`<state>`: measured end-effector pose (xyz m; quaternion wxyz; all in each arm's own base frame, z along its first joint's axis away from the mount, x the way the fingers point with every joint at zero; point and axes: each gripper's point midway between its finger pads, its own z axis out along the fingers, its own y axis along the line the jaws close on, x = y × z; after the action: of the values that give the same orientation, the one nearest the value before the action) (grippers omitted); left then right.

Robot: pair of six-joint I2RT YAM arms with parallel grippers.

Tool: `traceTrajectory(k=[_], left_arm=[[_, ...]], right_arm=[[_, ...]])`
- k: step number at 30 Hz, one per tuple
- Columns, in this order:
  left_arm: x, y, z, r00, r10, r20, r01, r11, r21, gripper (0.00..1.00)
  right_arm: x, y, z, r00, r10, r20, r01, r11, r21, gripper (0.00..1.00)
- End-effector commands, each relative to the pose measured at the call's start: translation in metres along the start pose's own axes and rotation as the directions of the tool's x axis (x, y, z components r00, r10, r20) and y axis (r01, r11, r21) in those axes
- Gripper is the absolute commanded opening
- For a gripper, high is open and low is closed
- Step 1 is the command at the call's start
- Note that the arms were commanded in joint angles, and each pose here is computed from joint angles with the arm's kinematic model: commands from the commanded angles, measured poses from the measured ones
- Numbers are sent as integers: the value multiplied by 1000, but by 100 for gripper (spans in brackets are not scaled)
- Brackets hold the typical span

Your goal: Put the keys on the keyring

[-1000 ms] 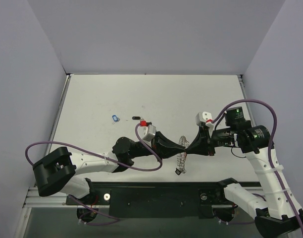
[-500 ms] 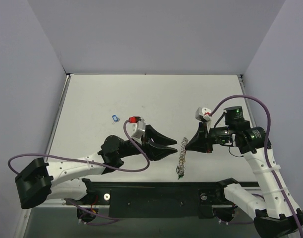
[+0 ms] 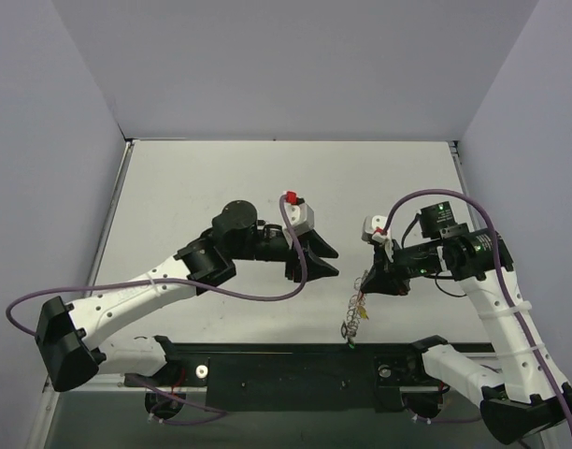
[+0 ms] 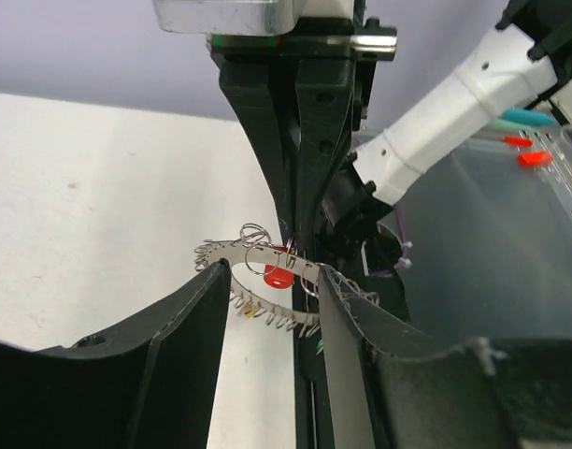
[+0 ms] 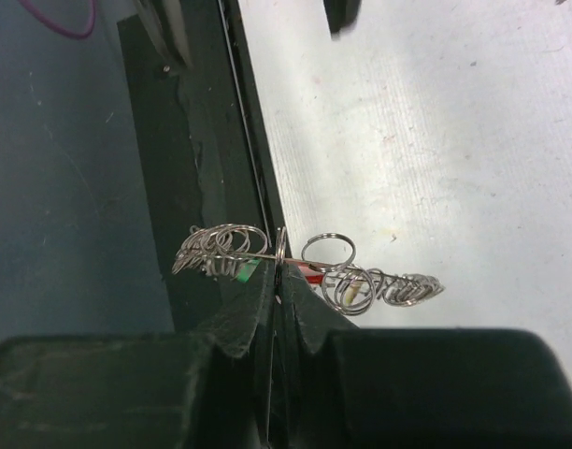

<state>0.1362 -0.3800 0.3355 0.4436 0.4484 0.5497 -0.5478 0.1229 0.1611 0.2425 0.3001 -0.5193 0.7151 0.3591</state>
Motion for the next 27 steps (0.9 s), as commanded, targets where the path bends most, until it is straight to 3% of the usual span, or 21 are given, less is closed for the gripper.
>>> traceTrajectory(k=[1, 6, 16, 27], left_arm=[[27, -15, 19, 990, 79, -119, -64, 990, 125, 51], [37, -21, 45, 985, 125, -122, -102, 978, 181, 49], [40, -22, 63, 993, 107, -39, -97, 974, 202, 32], [52, -25, 68, 995, 85, -59, -69, 971, 228, 32]], right_arm=[[8, 14, -6, 997, -27, -67, 23, 998, -63, 0], [11, 15, -7, 997, -36, -71, 32, 998, -59, 0], [10, 18, -7, 998, -38, -43, 35, 997, -66, 0], [6, 20, -8, 999, -32, -19, 31, 997, -69, 0]])
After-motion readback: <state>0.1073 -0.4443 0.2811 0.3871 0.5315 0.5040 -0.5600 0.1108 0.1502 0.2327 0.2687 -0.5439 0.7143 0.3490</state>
